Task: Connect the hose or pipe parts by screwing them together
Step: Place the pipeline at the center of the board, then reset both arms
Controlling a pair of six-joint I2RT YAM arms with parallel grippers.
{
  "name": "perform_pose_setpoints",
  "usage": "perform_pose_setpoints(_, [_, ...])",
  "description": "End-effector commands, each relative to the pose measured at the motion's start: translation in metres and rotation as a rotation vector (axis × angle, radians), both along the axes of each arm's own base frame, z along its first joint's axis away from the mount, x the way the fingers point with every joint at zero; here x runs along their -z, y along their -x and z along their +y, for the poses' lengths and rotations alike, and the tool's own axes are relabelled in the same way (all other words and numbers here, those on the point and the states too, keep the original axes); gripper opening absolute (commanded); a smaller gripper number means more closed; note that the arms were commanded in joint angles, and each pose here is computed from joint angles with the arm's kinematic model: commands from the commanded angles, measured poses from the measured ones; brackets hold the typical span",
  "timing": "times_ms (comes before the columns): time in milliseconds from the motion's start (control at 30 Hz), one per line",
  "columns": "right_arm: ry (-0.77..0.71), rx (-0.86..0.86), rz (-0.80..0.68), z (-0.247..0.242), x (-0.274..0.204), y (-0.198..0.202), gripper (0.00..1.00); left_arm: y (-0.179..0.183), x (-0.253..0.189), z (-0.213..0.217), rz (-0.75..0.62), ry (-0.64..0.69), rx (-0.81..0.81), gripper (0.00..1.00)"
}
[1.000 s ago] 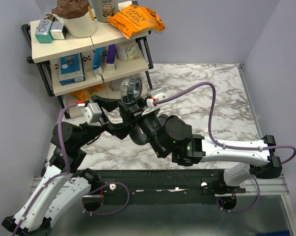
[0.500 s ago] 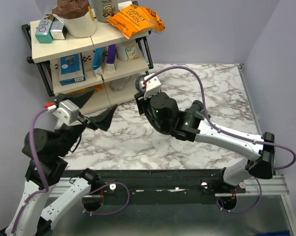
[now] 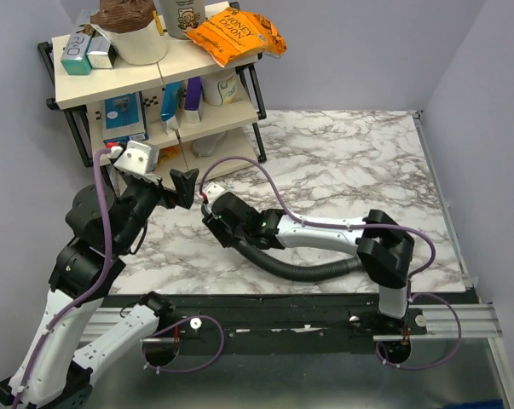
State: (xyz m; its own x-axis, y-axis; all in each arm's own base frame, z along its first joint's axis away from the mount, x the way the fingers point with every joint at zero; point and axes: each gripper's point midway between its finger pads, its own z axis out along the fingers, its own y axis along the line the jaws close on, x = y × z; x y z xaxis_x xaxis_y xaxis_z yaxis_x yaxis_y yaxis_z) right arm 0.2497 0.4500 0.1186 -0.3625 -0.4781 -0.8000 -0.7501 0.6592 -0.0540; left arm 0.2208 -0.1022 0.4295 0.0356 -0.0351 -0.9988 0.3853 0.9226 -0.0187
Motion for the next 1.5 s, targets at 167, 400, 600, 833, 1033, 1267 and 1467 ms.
perform_pose_setpoints(167, [-0.032, -0.039, 0.113, 0.006, 0.018, -0.002, 0.69, -0.012, 0.045, 0.016, 0.114, -0.050, -0.114, 0.99])
perform_pose_setpoints(400, [0.004, -0.092, 0.051, -0.007, -0.029, -0.003, 1.00, -0.034, 0.067, 0.016, 0.198, -0.134, -0.180, 0.99])
perform_pose_setpoints(600, [-0.044, 0.052, 0.037, -0.067, -0.093, 0.008, 1.00, -0.043, 0.073, 0.011, 0.292, -0.187, -0.174, 0.99])
perform_pose_setpoints(833, [-0.172, 0.244, 0.021, -0.146, -0.159, 0.031, 1.00, -0.062, 0.106, -0.010, 0.446, -0.211, -0.147, 0.99])
perform_pose_setpoints(1033, [-0.289, 0.277, 0.031, -0.186, -0.161, 0.055, 1.00, -0.072, 0.112, -0.012, 0.497, -0.199, -0.182, 0.99])
perform_pose_setpoints(1267, [-0.323, 0.344, 0.086, -0.207, -0.139, 0.068, 1.00, -0.071, 0.128, -0.008, 0.491, -0.182, -0.192, 0.99])
perform_pose_setpoints(1467, [-0.322, 0.362, 0.111, -0.214, -0.133, 0.072, 1.00, -0.071, 0.140, 0.005, 0.493, -0.196, -0.260, 0.97])
